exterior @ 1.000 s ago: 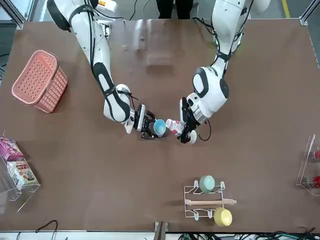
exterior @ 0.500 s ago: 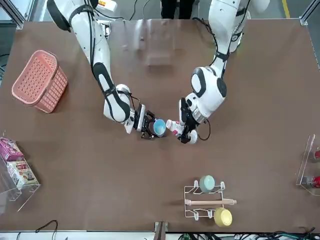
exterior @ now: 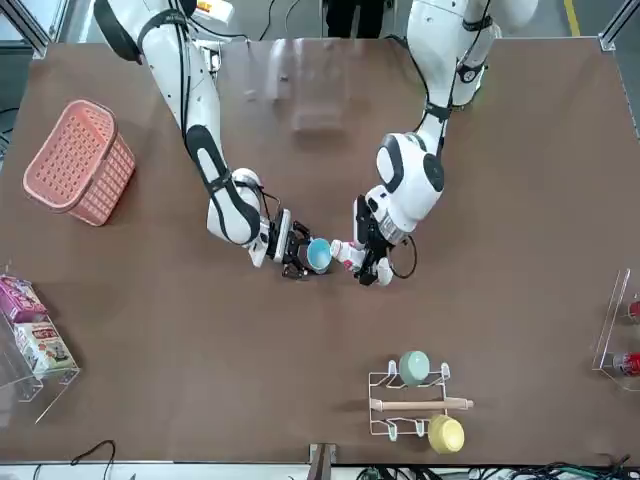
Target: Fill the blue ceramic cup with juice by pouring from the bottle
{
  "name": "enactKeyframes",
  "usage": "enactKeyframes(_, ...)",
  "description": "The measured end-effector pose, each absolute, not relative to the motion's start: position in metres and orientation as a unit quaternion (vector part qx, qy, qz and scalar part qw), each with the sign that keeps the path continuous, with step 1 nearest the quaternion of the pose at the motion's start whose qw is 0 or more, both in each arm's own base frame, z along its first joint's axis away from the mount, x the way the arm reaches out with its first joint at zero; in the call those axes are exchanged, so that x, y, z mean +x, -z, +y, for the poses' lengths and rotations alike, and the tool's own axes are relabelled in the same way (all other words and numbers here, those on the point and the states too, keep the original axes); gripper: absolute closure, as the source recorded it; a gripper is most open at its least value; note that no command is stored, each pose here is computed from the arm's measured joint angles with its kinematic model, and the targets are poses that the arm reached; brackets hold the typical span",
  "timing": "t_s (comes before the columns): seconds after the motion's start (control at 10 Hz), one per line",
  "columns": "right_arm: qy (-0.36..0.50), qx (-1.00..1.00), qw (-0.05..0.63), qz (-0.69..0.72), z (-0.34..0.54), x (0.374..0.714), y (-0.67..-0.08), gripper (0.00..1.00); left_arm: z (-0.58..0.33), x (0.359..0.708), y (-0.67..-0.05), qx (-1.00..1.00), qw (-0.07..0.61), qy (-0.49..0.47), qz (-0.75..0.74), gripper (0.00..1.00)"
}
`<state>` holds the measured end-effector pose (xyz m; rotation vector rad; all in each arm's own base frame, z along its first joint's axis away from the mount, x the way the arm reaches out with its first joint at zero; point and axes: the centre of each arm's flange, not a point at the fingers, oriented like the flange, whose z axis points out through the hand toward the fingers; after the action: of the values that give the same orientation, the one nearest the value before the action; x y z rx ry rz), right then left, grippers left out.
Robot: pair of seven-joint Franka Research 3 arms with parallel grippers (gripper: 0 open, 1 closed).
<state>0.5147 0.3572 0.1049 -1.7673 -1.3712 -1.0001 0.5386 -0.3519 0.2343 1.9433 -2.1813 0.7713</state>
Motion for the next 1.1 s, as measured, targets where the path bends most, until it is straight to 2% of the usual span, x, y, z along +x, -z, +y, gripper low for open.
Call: enactKeyframes(1.1, 0.384, -0.678, 0.339, -0.527, 0.357, 0.515, -0.105, 0.33, -0.359, 0.537, -0.242, 0.639, 0.025, -0.250, -0.727, 0.58)
